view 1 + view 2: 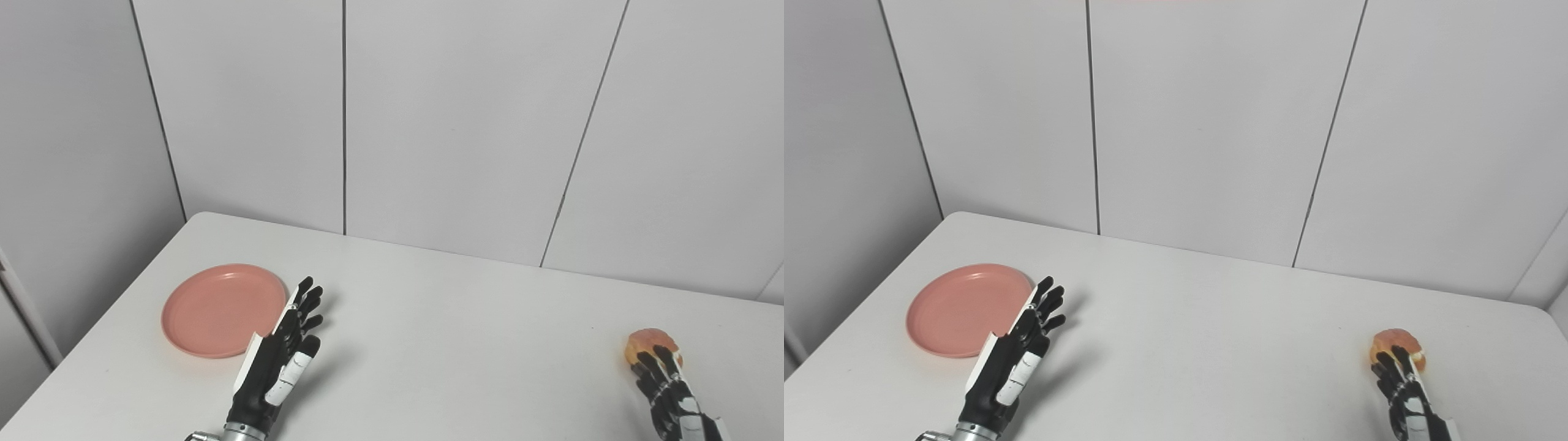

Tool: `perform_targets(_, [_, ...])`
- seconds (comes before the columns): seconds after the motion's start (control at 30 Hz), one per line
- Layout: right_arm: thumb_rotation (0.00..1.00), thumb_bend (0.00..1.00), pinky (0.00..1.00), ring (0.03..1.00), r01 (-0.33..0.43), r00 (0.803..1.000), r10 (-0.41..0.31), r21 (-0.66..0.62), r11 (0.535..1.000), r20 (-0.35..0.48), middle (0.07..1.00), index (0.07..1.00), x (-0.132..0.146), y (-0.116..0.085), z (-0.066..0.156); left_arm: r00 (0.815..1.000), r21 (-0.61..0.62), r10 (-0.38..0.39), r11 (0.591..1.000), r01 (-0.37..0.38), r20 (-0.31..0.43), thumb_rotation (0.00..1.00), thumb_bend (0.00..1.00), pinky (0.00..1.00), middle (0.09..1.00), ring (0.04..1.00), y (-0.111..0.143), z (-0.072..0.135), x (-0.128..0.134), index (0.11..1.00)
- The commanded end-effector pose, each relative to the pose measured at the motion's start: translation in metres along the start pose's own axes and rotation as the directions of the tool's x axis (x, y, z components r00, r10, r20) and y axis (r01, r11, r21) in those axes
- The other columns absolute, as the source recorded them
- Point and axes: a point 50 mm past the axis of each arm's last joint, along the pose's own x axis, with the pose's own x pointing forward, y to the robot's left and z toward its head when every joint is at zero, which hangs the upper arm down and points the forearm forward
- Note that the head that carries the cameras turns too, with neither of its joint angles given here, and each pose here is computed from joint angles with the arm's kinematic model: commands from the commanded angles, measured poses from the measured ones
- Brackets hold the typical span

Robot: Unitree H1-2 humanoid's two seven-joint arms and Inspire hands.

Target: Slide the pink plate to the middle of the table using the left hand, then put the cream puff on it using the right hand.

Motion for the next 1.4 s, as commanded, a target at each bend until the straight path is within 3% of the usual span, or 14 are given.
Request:
perform_targets(0.0, [1.0, 0.83, 0.95, 0.91, 0.042, 0.982, -0.036, 0.027, 0.999, -0.187, 0.922, 0.959, -0.043, 0.005, -0.038, 1.0, -0.066, 0.027, 0.997, -0.026, 0.001, 0.86, 0.91, 0.88, 0.911, 0.904, -0.009, 0.003, -0.003, 0.901])
perform_targets(0.2, [1.0, 0.81, 0.89, 0.879, 0.053, 0.97, -0.052, -0.004, 0.999, -0.239, 0.914, 0.945, -0.044, 0.007, -0.038, 0.99, -0.064, 0.035, 0.998, -0.026, 0.138, 0.89, 0.95, 0.88, 0.907, 0.905, 0.002, 0.046, 0.031, 0.882])
perform_targets(0.37, [1.0, 0.78, 0.85, 0.873, 0.059, 0.963, -0.061, -0.018, 0.998, -0.261, 0.912, 0.94, -0.042, 0.009, -0.038, 0.974, -0.037, 0.084, 0.996, -0.078, 0.209, 0.86, 1.0, 0.91, 0.905, 0.913, 0.032, 0.056, 0.051, 0.888])
perform_targets(0.57, [1.0, 0.79, 0.83, 0.863, 0.061, 0.961, -0.064, -0.018, 0.998, -0.269, 0.901, 0.932, -0.04, 0.011, -0.04, 0.94, 0.018, 0.15, 0.987, -0.163, 0.307, 0.91, 0.96, 0.89, 0.902, 0.904, 0.068, 0.087, 0.074, 0.897])
perform_targets(0.7, [1.0, 0.79, 0.82, 0.861, 0.056, 0.961, -0.06, -0.024, 0.998, -0.27, 0.9, 0.931, -0.04, 0.012, -0.04, 0.929, 0.059, 0.174, 0.977, -0.204, 0.327, 0.9, 0.96, 0.95, 0.926, 0.922, 0.096, 0.092, 0.082, 0.914])
perform_targets(0.9, [1.0, 0.8, 0.82, 0.859, 0.053, 0.96, -0.057, -0.023, 0.998, -0.275, 0.897, 0.926, -0.039, 0.011, -0.041, 0.917, 0.145, 0.211, 0.951, -0.273, 0.338, 0.9, 0.98, 0.92, 0.922, 0.927, 0.147, 0.096, 0.095, 0.907])
perform_targets(1.03, [1.0, 0.8, 0.82, 0.859, 0.048, 0.96, -0.053, -0.024, 0.999, -0.276, 0.898, 0.928, -0.039, 0.011, -0.041, 0.911, 0.184, 0.249, 0.929, -0.32, 0.328, 0.9, 0.99, 0.88, 0.904, 0.913, 0.166, 0.097, 0.1, 0.894])
perform_targets(1.27, [1.0, 0.81, 0.82, 0.861, 0.041, 0.958, -0.047, -0.028, 0.999, -0.284, 0.893, 0.925, -0.04, 0.01, -0.042, 0.913, 0.225, 0.285, 0.907, -0.355, 0.291, 0.89, 0.99, 0.95, 0.91, 0.933, 0.194, 0.092, 0.103, 0.891])
perform_targets(1.37, [1.0, 0.8, 0.82, 0.858, 0.038, 0.957, -0.045, -0.03, 0.999, -0.286, 0.89, 0.924, -0.04, 0.011, -0.041, 0.907, 0.228, 0.314, 0.896, -0.38, 0.279, 0.9, 1.0, 0.92, 0.9, 0.929, 0.204, 0.085, 0.102, 0.887])
